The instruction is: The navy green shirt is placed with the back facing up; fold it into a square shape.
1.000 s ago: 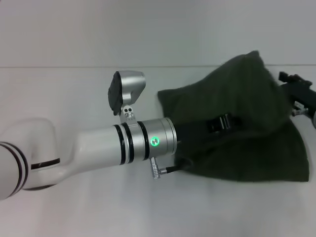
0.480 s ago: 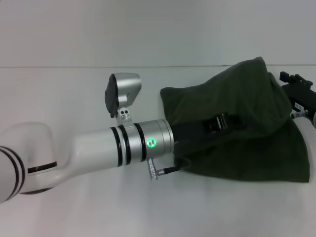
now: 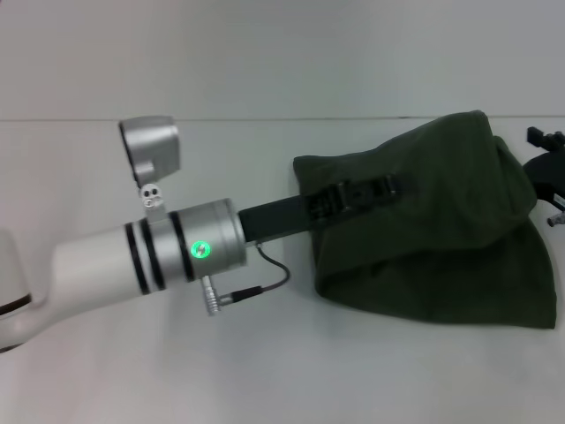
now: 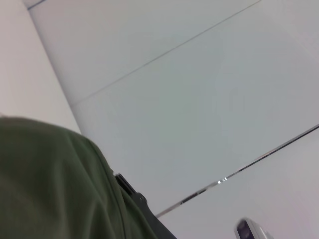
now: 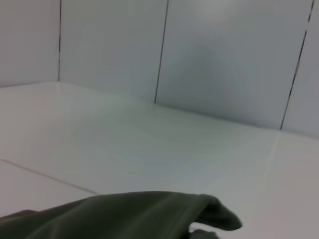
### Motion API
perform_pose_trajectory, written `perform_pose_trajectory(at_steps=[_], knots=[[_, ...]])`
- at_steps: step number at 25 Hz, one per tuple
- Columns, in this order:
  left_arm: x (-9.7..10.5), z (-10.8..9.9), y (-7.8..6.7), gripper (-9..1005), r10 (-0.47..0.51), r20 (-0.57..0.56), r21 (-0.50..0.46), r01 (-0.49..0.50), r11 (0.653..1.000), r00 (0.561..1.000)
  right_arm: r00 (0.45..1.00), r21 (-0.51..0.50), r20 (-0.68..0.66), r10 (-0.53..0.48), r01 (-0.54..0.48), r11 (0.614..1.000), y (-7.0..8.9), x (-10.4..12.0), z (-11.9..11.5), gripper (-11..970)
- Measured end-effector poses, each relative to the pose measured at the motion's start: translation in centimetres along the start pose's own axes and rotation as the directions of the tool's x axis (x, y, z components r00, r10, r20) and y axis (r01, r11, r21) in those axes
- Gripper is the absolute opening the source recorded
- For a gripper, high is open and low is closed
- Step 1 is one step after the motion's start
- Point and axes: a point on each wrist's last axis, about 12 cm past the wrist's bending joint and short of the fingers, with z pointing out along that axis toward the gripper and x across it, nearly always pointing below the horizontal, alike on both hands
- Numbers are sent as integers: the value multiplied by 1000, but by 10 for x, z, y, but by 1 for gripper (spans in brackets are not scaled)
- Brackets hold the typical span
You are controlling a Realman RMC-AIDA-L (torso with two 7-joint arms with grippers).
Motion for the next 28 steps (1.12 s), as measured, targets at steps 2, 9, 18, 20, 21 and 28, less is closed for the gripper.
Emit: perform_pose_trajectory(at_steps=[2, 9, 18, 20, 21, 28], knots=[[-2, -9, 1, 447, 12, 14, 0, -12, 1000, 1000, 998, 18, 48, -47, 46, 999, -2, 2, -8, 892], [-4, -26, 5, 672, 26, 57, -15, -25, 1000, 998, 995, 85, 103, 16, -25, 996, -10, 9, -23, 891], [-7, -41, 2, 671, 70, 72, 2, -71, 997, 995, 979, 173, 59, 196, -203, 964, -21, 34, -44, 890], [-6, -53, -2, 671, 138, 82, 33, -141, 989, 987, 954, 155, 62, 294, -300, 941, -26, 37, -51, 890], [-5, -58, -4, 672, 172, 87, 45, -176, 983, 981, 941, 130, 59, 333, -338, 932, -28, 36, -54, 890], [10, -108, -8, 673, 458, 90, 21, -461, 887, 884, 816, -102, -72, 574, -579, 809, -48, 9, -72, 889]])
